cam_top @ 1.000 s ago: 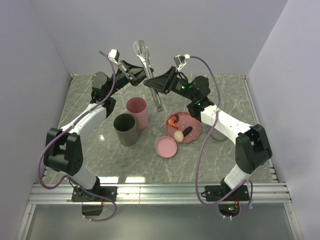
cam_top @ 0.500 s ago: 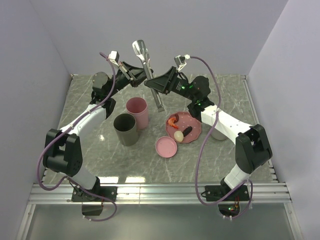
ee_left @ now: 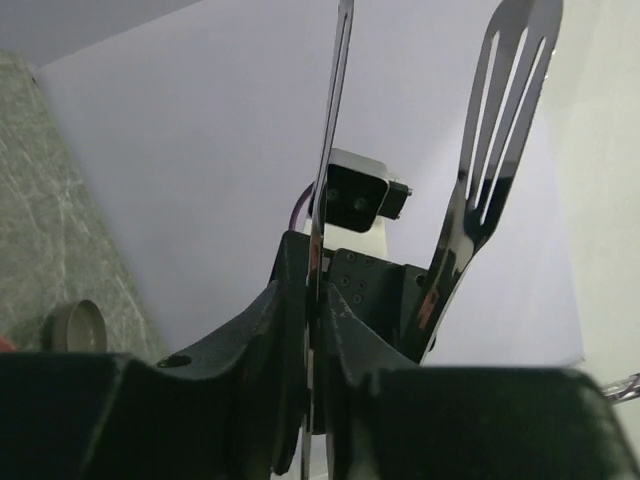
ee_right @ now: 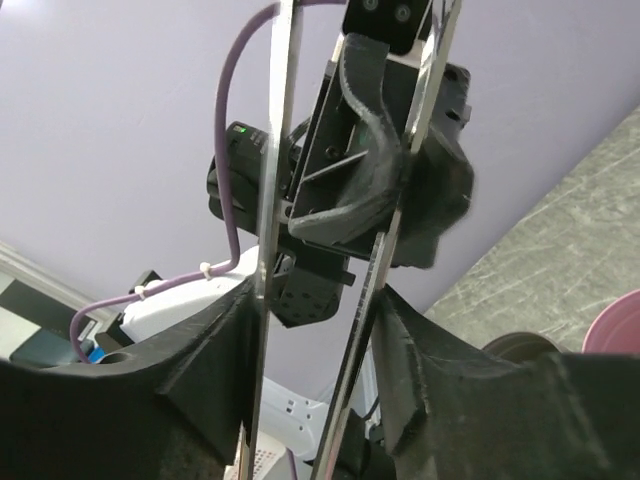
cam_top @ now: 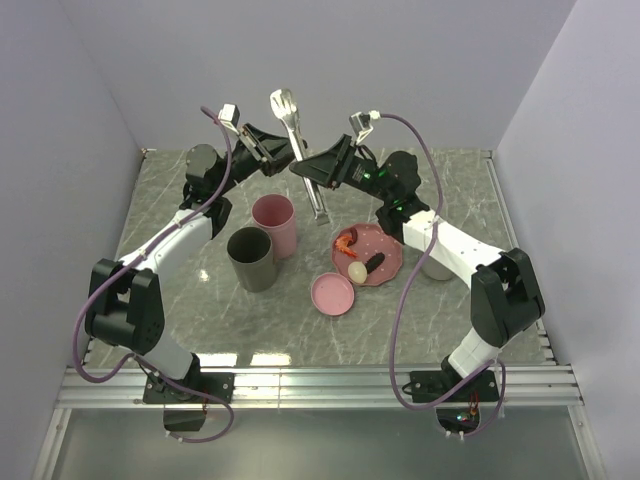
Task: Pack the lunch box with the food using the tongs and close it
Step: Pass the clamp from the left arm to the right, then pick up the food using the clamp
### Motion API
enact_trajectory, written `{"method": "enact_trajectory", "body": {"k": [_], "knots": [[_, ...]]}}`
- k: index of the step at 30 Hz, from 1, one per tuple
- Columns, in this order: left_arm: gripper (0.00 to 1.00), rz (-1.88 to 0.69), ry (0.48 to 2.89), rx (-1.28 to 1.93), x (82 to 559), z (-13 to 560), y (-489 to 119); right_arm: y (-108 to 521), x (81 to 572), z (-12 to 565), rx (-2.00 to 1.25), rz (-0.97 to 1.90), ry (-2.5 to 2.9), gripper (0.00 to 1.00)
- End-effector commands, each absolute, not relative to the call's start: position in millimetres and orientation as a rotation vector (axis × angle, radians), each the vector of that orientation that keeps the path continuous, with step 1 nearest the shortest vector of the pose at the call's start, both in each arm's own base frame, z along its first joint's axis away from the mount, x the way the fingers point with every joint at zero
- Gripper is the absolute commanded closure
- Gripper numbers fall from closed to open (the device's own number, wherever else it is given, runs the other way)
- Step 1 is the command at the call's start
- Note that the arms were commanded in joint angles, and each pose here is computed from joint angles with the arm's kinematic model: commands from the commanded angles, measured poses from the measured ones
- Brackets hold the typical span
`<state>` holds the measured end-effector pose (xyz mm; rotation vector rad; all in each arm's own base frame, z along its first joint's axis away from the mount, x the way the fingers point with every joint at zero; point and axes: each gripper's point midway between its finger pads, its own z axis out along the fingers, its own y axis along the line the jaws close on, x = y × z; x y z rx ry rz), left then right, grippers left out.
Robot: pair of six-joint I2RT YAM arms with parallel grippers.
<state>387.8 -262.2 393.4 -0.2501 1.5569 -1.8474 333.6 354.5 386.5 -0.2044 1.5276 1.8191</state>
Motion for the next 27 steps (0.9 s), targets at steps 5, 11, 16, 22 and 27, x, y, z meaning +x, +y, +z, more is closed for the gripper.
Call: {"method": "enact_trajectory", "body": {"k": [5,11,16,22,27], "knots": [[0.57,-1.828,1.549,-0.194,375.2,400.9,-256.3,327.0,335.3,418.3,-0.233,1.767,1.386,0.5],[0.47,-1.826,1.56,-0.16,371.3,399.5,-255.3,317.1,333.0,430.8,-0.253,1.758,1.353,0.5],[0.43,-1.831,1.568,-0.104,361.8,399.9,-252.6,309.7,333.0,435.1,-0.246,1.778,1.337,0.5],[0.39,-1.723,1.64,-0.018,356.8,390.7,-232.3,270.6,350.2,420.4,-0.271,1.616,1.455,0.49],[0.23,-1.51,1.675,0.153,357.9,399.4,-212.5,229.9,359.5,389.1,-0.331,1.362,1.632,0.49]]}}
